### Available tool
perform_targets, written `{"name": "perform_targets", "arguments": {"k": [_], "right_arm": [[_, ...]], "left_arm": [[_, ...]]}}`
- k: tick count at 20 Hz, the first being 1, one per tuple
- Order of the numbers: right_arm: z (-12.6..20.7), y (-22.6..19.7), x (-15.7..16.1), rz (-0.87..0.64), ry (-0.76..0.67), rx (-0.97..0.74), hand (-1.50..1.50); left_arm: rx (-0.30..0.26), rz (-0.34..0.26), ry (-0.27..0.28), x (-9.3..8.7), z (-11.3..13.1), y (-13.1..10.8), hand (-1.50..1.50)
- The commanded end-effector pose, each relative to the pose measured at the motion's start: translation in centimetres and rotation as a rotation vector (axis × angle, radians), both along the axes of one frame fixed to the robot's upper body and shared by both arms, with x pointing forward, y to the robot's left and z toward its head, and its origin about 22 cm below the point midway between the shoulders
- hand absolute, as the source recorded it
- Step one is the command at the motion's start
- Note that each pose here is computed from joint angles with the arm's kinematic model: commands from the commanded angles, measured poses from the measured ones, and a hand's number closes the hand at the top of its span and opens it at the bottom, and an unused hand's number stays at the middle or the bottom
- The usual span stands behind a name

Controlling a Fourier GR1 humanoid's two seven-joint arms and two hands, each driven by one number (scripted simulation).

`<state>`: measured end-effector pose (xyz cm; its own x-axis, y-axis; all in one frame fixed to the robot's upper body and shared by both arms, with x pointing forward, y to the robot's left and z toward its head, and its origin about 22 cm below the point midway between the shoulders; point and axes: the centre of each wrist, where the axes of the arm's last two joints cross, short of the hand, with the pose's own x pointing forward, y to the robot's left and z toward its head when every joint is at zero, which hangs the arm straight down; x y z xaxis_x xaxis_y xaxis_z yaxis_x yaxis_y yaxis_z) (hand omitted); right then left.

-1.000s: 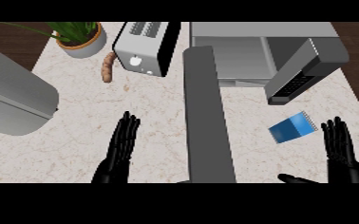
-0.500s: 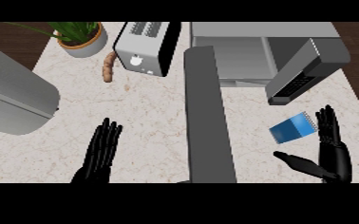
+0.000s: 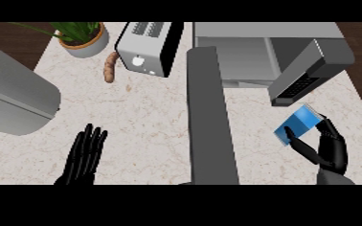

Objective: Pick up the milk, place it into the microwave and close the microwave

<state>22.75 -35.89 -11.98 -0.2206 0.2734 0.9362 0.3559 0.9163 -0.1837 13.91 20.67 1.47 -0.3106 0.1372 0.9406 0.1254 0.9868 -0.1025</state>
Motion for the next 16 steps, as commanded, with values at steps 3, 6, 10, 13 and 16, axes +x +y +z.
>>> {"name": "perform_targets", "arguments": {"k": [3,6,10,13,16], "right_arm": [[-1.2,0.0,1.4,-0.061,0.006,-0.069,1.50],[-2.1,-1.5,-0.6,-0.050,0.041,-0.102,1.50],[-1.4,-0.6,1.4,0.034,0.094,-0.235,1.50],[-2.5,0.6,0.9,0.071,0.088,-0.221,1.50],[-3.4,7.3,2.9,0.097,0.074,-0.213,1.50]], "left_arm": [[-0.004,-0.004,0.016,0.1,0.5,1.7,-1.50],[0.005,0.006,-0.007,0.4,0.4,1.5,-1.50],[0.002,0.003,0.007,-0.1,-0.9,1.3,-1.50],[0.002,-0.001,-0.010,1.0,-0.1,3.9,-1.50],[-0.002,0.005,-0.004,0.0,-0.5,3.6,-1.50]]}}
